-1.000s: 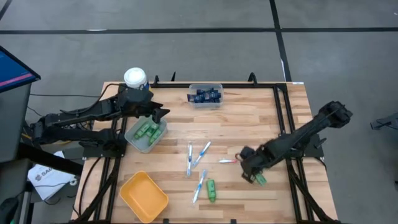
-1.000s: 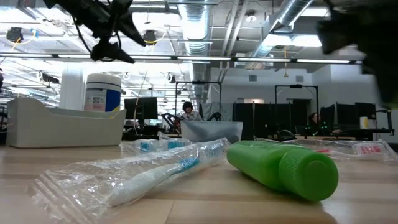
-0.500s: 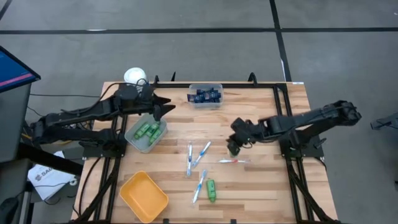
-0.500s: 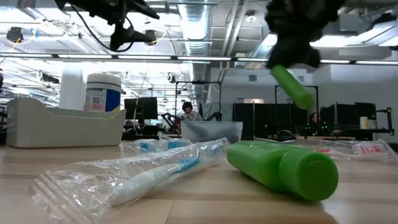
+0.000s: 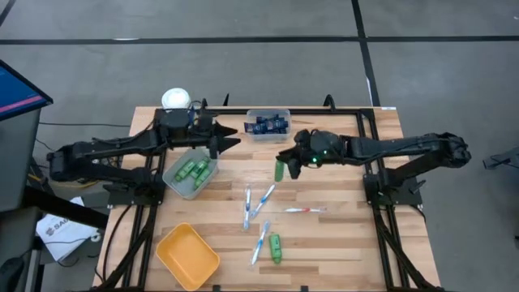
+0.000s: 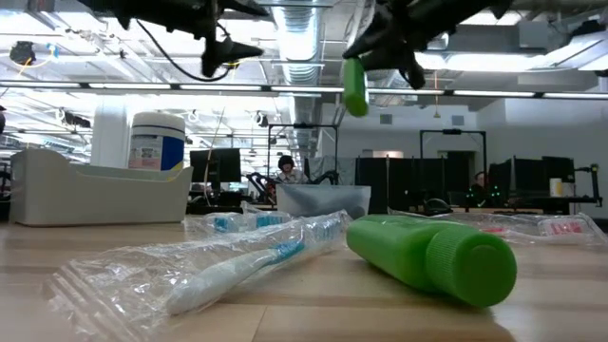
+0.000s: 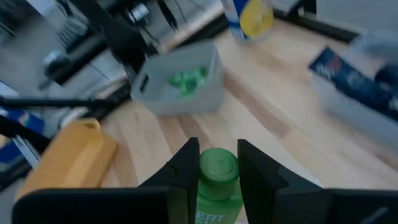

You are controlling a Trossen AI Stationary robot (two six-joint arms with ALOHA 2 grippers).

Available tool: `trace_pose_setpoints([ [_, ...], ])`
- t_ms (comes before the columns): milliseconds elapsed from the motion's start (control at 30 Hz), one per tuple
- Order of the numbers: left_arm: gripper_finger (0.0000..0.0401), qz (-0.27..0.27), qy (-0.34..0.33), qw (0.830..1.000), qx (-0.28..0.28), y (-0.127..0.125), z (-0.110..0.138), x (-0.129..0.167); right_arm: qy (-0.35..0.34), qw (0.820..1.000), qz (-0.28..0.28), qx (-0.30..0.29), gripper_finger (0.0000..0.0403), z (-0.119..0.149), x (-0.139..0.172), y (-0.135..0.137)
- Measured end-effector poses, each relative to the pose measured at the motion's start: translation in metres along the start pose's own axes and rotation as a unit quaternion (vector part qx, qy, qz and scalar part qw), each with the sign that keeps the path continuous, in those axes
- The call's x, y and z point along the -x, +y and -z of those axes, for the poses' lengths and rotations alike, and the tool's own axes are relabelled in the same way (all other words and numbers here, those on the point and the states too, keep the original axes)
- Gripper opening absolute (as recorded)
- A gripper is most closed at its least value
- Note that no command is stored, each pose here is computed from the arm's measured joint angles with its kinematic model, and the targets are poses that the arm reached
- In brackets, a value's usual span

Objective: Pick & Place Travel size toiletries
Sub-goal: Put the green shampoo into the gray bin

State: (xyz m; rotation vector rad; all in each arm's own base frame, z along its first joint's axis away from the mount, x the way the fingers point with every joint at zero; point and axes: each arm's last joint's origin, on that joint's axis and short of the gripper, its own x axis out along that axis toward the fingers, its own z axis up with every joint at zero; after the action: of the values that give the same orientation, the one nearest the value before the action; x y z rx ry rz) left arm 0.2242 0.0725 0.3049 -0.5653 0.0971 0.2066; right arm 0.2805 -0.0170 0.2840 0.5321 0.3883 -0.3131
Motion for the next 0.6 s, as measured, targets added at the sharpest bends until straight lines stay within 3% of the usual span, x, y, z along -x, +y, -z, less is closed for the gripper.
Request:
trace_pose_setpoints([
  [600,0.0301,0.159,0.009,0.987,-0.02,0.011,0.018,-0.062,-0.072,0.996,-0.06,-0.002,0.0072,-0.027,-0.001,-0.009],
])
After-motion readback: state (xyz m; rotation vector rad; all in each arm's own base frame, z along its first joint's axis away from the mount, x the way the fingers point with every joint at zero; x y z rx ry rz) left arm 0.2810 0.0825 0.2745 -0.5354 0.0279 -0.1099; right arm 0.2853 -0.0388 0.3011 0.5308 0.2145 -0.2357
